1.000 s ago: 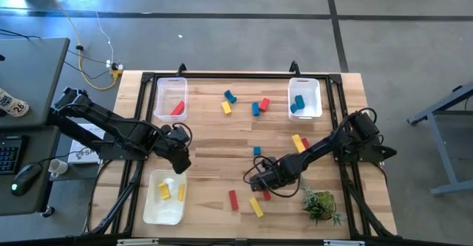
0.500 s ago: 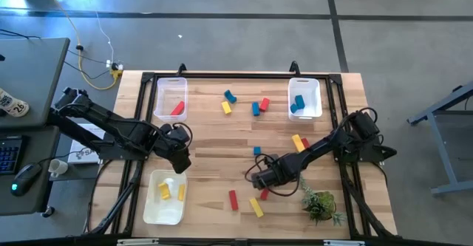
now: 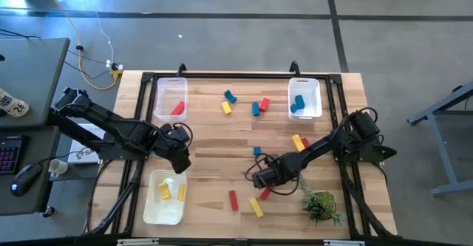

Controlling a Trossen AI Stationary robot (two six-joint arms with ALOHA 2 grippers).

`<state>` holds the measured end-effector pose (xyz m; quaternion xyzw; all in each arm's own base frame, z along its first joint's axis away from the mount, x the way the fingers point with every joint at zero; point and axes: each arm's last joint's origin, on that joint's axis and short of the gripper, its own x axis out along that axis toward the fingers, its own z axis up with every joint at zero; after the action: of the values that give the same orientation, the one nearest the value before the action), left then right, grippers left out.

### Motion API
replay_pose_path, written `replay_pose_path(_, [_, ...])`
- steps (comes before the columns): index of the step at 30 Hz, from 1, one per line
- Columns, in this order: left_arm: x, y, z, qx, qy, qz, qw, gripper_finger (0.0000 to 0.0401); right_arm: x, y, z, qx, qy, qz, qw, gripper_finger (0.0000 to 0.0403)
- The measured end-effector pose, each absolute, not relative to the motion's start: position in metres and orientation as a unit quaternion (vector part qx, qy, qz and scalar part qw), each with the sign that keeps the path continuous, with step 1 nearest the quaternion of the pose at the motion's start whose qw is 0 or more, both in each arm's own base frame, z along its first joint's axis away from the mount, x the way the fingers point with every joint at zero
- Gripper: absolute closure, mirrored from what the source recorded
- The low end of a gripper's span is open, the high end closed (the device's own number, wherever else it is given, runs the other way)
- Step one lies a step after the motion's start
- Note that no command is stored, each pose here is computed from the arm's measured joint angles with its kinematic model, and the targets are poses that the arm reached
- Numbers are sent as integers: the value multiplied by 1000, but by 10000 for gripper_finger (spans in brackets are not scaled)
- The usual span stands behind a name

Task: Sort & place blocks by color
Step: Put the red block into the transparent bin

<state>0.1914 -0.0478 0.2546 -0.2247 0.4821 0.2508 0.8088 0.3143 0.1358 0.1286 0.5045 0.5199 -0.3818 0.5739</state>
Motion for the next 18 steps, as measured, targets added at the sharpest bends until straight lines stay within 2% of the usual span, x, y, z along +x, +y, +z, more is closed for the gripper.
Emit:
replay_pose_path(11, [191, -48, 255, -225, 482, 251, 809, 211, 316, 132, 137, 492, 516, -358, 603, 275])
replay_pose_path(18, [191, -48, 255, -225, 482, 251, 809, 211, 317, 118, 157, 454, 503, -324, 660, 267])
